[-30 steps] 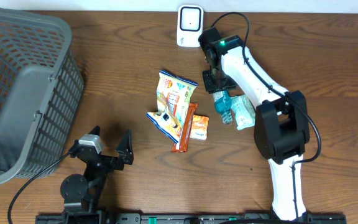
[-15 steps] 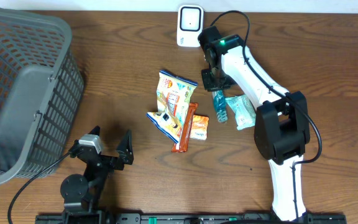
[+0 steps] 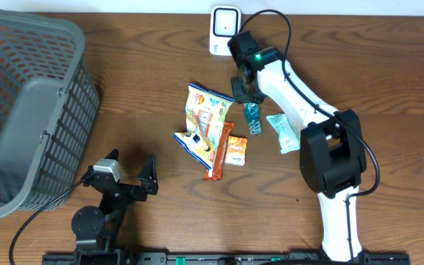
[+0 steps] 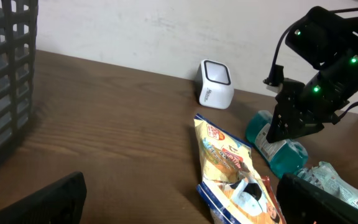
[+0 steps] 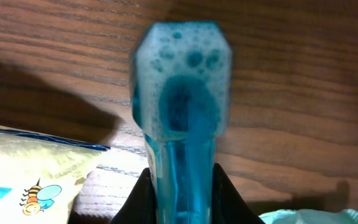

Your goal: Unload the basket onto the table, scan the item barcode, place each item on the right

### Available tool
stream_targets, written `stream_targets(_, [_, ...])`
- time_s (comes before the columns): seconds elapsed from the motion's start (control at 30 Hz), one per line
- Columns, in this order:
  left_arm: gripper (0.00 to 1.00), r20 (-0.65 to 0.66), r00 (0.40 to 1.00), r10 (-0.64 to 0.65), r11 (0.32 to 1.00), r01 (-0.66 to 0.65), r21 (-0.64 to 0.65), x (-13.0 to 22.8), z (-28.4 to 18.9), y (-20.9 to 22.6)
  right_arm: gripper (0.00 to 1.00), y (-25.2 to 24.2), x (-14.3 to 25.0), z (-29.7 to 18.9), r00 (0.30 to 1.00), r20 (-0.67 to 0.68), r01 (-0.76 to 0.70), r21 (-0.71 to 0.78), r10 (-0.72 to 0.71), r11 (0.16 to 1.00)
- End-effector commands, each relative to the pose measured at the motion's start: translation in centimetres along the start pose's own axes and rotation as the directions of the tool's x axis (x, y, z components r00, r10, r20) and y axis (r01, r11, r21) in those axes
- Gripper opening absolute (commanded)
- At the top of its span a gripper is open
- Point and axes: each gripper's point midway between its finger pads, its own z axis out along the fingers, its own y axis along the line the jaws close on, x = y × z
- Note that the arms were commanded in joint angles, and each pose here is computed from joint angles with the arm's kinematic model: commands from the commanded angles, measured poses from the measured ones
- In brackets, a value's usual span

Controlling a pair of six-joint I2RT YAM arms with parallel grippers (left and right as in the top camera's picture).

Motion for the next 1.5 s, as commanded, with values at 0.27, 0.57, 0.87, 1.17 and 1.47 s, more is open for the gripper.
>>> stream_targets(0.27, [0.98,-0.039,0.999,-0.010,1.000,0.010,0.000,1.6,0.2,0.3,0.18,-0.1,3.3,2.0,0.991,-0.118,0.063,0.016,-0.061,0.998])
stream_targets(0.57, [0.98,-0.039,0.999,-0.010,1.000,0.010,0.000,1.6,0.2,0.3,0.35,0.3,2.2,2.2,0.997,-0.071,0.043,0.004,-0.043,0.999])
stream_targets(0.87, [0.98,-0.039,0.999,-0.010,1.000,0.010,0.000,1.6,0.2,0.3,0.01,0.8,0.9,2.2,1.000,-0.019,-0.007,-0.010,0.007,1.000])
stream_targets(1.17, [0.98,-0.039,0.999,-0.010,1.000,0.010,0.000,1.6,0.2,0.3,0.01,3.8,3.1,1.7,0.980,-0.095,0.149,-0.231,-0.175,0.961])
stream_targets(1.47, [0.98,-0.039,0.999,-0.010,1.000,0.010,0.000,1.6,0.2,0.3,0.01,6.1,4.6,-1.8,0.949,-0.067,0.186,-0.667,-0.307,0.722])
